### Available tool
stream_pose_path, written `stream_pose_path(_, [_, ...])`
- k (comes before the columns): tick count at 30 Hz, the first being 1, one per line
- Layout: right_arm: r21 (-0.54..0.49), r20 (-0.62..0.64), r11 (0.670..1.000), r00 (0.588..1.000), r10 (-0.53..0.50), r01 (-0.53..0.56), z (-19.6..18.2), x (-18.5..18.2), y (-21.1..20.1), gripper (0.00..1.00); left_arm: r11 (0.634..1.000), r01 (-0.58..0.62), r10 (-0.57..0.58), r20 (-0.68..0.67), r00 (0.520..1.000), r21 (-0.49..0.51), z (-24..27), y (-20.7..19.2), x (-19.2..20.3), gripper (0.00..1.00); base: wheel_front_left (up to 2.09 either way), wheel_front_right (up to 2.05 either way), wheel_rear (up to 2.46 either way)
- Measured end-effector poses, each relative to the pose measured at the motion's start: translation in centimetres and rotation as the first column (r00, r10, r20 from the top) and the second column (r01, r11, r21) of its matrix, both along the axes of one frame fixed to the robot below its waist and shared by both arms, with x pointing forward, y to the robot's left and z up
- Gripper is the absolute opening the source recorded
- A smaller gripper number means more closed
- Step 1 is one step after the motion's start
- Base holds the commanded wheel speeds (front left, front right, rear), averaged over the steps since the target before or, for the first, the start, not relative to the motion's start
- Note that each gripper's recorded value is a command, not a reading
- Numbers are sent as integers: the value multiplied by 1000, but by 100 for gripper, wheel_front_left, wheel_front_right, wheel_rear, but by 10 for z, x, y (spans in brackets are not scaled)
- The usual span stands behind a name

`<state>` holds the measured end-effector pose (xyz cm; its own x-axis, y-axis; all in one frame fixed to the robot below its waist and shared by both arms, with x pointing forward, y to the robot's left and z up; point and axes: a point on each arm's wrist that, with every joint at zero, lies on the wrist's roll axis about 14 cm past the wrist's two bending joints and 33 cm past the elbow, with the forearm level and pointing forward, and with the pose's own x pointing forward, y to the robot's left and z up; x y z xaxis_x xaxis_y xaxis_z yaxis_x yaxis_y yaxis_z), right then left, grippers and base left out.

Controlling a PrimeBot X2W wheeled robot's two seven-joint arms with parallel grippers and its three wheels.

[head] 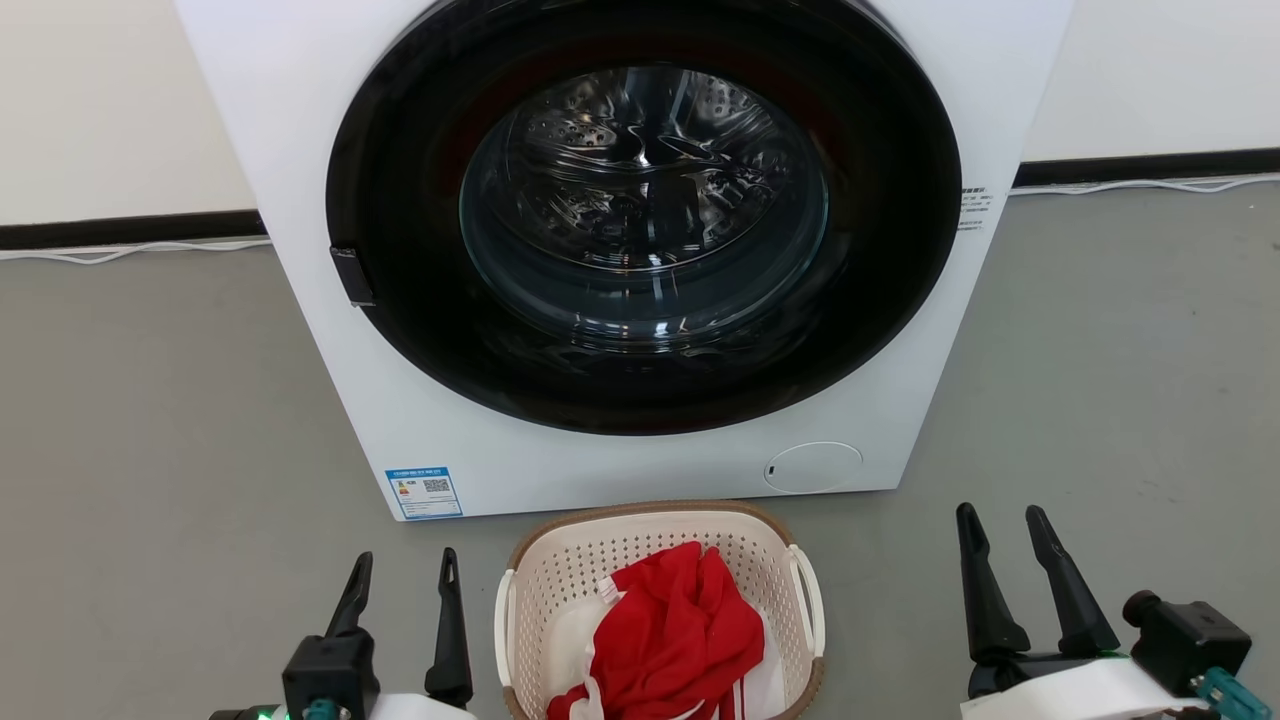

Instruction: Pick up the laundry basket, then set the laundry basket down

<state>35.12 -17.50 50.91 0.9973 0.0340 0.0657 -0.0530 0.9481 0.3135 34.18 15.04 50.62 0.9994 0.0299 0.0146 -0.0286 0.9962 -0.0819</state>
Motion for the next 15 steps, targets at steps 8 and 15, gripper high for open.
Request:
stream_pose_path(8, [-90, 19, 996, 1000, 19, -17, 2, -3, 5, 100, 996, 8, -13, 60, 998, 85, 11, -6, -3, 100, 0, 0, 0])
stream_pose_path(15, [-170, 34, 985, 999, 33, -27, 3, -6, 9, 100, 987, 22, -39, 100, 994, 161, 15, -12, -8, 100, 0, 0, 0])
